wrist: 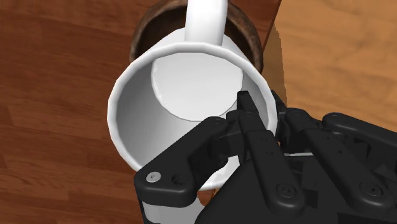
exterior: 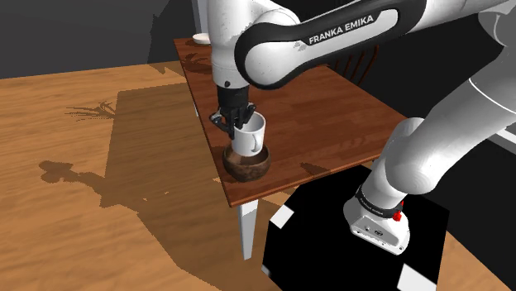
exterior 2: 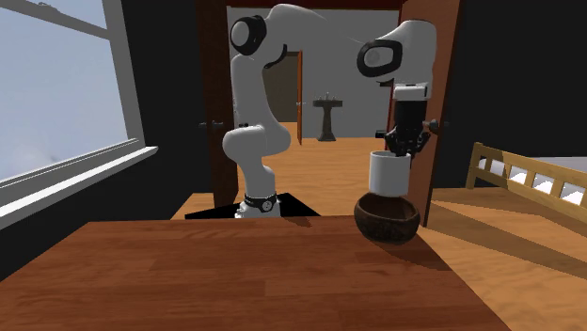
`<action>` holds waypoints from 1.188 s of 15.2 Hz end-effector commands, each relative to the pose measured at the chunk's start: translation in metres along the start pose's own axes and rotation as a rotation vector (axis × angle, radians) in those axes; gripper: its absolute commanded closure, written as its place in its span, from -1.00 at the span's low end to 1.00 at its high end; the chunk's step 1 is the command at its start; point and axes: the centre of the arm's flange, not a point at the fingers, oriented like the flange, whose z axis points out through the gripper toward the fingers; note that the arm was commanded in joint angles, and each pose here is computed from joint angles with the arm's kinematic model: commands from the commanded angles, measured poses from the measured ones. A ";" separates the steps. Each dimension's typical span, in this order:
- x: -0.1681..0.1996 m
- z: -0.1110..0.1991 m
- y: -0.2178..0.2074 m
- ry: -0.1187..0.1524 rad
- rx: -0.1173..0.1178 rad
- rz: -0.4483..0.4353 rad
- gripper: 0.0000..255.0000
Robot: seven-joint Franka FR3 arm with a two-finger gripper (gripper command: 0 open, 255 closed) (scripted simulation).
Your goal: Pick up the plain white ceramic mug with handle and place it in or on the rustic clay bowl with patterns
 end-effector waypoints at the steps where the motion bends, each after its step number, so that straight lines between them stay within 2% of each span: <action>1: 0.000 0.010 0.000 0.001 0.000 0.000 1.00; 3: 0.000 0.024 0.000 0.001 0.000 0.000 1.00; 11: 0.000 0.024 0.000 0.001 0.000 0.000 1.00; 12: 0.000 0.024 0.000 0.001 0.000 0.000 -1.00; 17: 0.000 0.024 0.000 0.001 0.000 0.000 -1.00; 18: 0.000 0.011 0.000 0.001 0.000 0.000 -1.00</action>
